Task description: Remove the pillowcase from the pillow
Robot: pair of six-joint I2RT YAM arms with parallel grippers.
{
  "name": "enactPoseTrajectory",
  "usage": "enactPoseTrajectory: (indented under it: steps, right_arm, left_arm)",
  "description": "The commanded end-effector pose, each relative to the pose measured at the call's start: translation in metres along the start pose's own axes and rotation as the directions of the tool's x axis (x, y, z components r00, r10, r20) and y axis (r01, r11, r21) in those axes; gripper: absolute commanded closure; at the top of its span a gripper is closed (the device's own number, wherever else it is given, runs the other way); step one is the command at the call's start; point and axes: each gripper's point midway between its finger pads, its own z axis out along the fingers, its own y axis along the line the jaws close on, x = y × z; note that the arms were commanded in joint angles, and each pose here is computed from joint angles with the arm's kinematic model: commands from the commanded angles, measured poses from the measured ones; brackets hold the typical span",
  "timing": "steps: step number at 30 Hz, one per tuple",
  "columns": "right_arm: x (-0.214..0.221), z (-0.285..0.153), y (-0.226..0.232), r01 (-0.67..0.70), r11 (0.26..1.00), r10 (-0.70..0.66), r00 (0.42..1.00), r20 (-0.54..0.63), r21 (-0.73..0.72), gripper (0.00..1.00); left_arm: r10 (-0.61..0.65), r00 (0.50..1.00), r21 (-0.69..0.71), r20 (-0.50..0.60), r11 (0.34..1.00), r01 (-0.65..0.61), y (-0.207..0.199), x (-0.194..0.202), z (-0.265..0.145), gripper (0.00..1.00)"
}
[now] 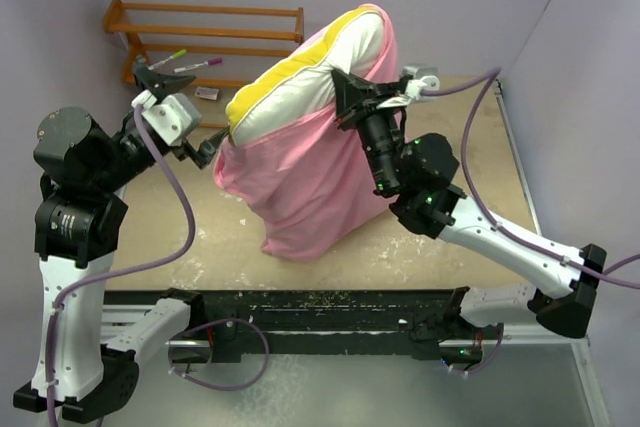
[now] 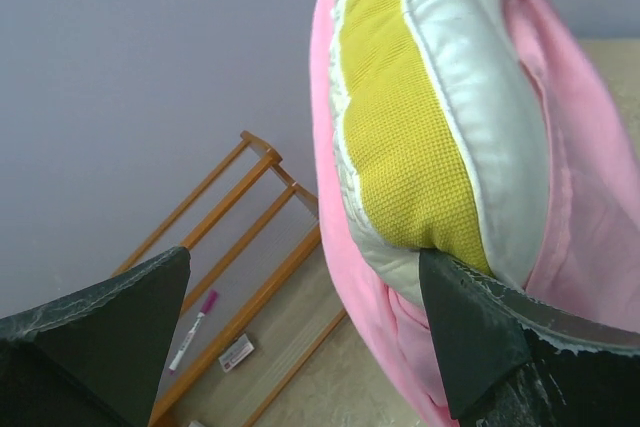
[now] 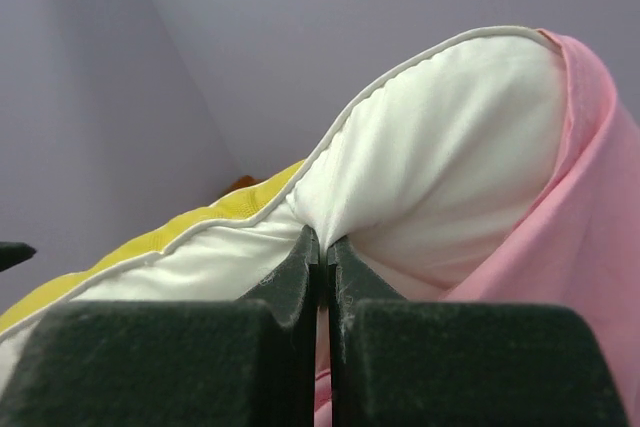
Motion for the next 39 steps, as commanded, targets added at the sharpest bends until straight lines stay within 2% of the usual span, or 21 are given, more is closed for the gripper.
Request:
enactPoseTrajectory:
  steps: [1,4,6,10,12,14,16,19,23,25,27,29,31,34,39]
  right_arm:
    - [-0.077,0.015,0.004,-0.153,0.987,0.142,0.972,0.185,0.050,1.00]
    - [-0.063,0.024,-0.004,-0.110,0.984,0.089,0.984,0.152,0.137,1.00]
    - [-0.053,0.028,-0.005,-0.084,0.984,0.064,0.989,0.132,0.154,1.00]
    - [-0.038,0.029,-0.011,-0.066,0.978,0.044,0.993,0.112,0.197,1.00]
    - [-0.036,0.030,-0.013,-0.066,0.977,0.043,0.993,0.114,0.203,1.00]
    - [-0.037,0.033,-0.014,-0.068,0.976,0.044,0.992,0.118,0.207,1.00]
    - [-0.040,0.037,-0.014,-0.073,0.976,0.049,0.992,0.120,0.204,1.00]
    - [-0.042,0.041,-0.012,-0.056,0.979,0.036,0.993,0.109,0.195,1.00]
    - [-0.036,0.045,-0.020,-0.038,0.978,0.023,0.997,0.077,0.206,1.00]
    - [-0.032,0.047,-0.026,-0.041,0.977,0.028,0.998,0.061,0.208,1.00]
    - [-0.026,0.049,-0.028,-0.037,0.977,0.028,0.999,0.044,0.209,1.00]
    - [-0.021,0.051,-0.030,-0.033,0.977,0.027,0.999,0.035,0.209,1.00]
    - [-0.016,0.053,-0.029,-0.036,0.978,0.031,0.999,0.028,0.207,1.00]
    - [-0.009,0.055,-0.028,-0.035,0.978,0.032,0.999,0.017,0.205,1.00]
    - [0.004,0.060,-0.033,-0.026,0.975,0.028,1.000,-0.005,0.220,1.00]
  left_arm:
    - [0.039,0.997,0.072,0.071,0.996,-0.044,-0.014,-0.010,0.000,0.00]
    - [0.076,0.996,0.001,0.054,0.997,-0.076,-0.002,-0.008,-0.003,0.00]
    - [0.114,0.991,-0.109,0.075,0.988,-0.106,0.017,-0.015,-0.006,0.01]
    - [0.179,0.979,-0.440,0.102,0.890,-0.117,0.076,-0.034,-0.026,0.00]
    - [0.176,0.980,-0.480,0.092,0.870,-0.111,0.088,-0.038,-0.026,0.00]
    - [0.154,0.985,-0.379,0.080,0.919,-0.113,0.075,-0.035,-0.012,0.00]
    - [0.101,0.992,-0.188,0.080,0.979,-0.084,0.044,-0.029,0.002,0.00]
    - [0.006,0.997,0.076,0.076,0.997,-0.012,-0.007,-0.018,0.008,0.00]
    - [0.069,0.984,0.131,0.162,0.987,-0.091,-0.032,-0.021,-0.007,0.01]
    - [0.105,0.965,0.086,0.241,0.988,-0.128,-0.031,-0.046,-0.021,0.00]
    - [0.093,0.953,0.147,0.287,0.979,-0.140,-0.043,-0.064,-0.030,0.00]
    - [0.036,0.973,0.250,0.229,0.964,-0.094,-0.053,-0.049,-0.020,0.00]
    - [0.019,0.991,0.322,0.135,0.945,-0.062,-0.061,-0.017,-0.008,0.00]
    - [0.072,0.996,0.379,0.061,0.921,-0.090,-0.068,0.018,0.005,0.04]
    - [0.173,0.983,0.425,0.059,0.887,-0.182,-0.082,0.016,0.028,0.08]
